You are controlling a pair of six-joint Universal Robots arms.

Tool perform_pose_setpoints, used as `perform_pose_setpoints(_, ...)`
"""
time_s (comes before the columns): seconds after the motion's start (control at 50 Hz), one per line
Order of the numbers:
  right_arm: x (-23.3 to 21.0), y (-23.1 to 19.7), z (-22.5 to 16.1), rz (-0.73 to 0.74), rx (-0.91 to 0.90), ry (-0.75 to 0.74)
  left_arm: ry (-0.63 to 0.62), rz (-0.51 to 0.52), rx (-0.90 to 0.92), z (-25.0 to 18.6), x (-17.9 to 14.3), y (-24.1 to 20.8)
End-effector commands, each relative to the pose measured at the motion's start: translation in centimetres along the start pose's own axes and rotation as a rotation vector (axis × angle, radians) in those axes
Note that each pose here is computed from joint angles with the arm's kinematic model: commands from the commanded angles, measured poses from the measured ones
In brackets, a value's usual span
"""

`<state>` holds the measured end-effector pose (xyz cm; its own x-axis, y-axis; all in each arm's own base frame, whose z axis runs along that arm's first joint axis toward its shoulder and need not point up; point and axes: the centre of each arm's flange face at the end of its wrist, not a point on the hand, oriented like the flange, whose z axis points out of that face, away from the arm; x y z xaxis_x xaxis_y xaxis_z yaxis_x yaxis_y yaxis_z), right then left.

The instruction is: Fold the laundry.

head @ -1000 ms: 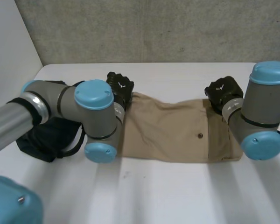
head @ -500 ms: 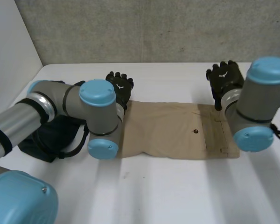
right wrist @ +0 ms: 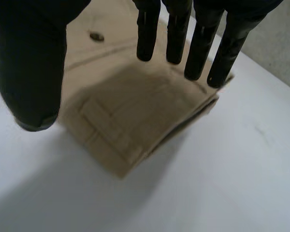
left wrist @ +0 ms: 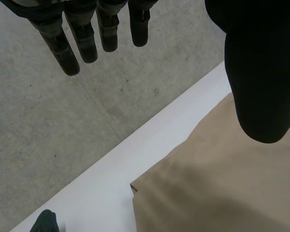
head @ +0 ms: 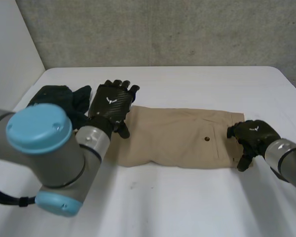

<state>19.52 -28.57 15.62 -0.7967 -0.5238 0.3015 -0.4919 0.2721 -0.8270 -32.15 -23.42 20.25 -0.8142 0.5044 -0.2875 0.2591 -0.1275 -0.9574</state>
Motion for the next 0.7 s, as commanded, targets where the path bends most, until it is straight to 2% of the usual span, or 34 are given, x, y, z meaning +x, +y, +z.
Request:
perform_pose_setpoints(0.02,0.4,2.2,2.2,0.004,0.011,0.032,-0.005,0.002,-0.012,-0.9,0.1,1.2)
perform_pose_setpoints(0.2,0.9,2.4,3.5,-0.009,0.055,0.060,-0.009,0.003,-0.026,-0.9,-0.1,1.6)
perform_pose_setpoints(0.38,2.3,2.4,3.0,-0.002,0.055,0.101,-0.007,0.003,-0.025,-1.2,0.0,1.6)
perform_pose_setpoints(0.54,8.4,1.0,0.4,-0.020,0.075,0.272,-0.020,0.000,0.000,-1.4,-0.4,0.6)
perform_pose_setpoints(0.62,12.3,1.8,-0.4,-0.128,0.001,0.364,-0.024,0.001,0.005,-1.7,-0.6,0.3)
perform_pose_setpoints(0.7,13.4,1.1,-0.5,-0.261,-0.024,0.386,-0.019,0.001,0.005,-1.9,-0.5,0.3)
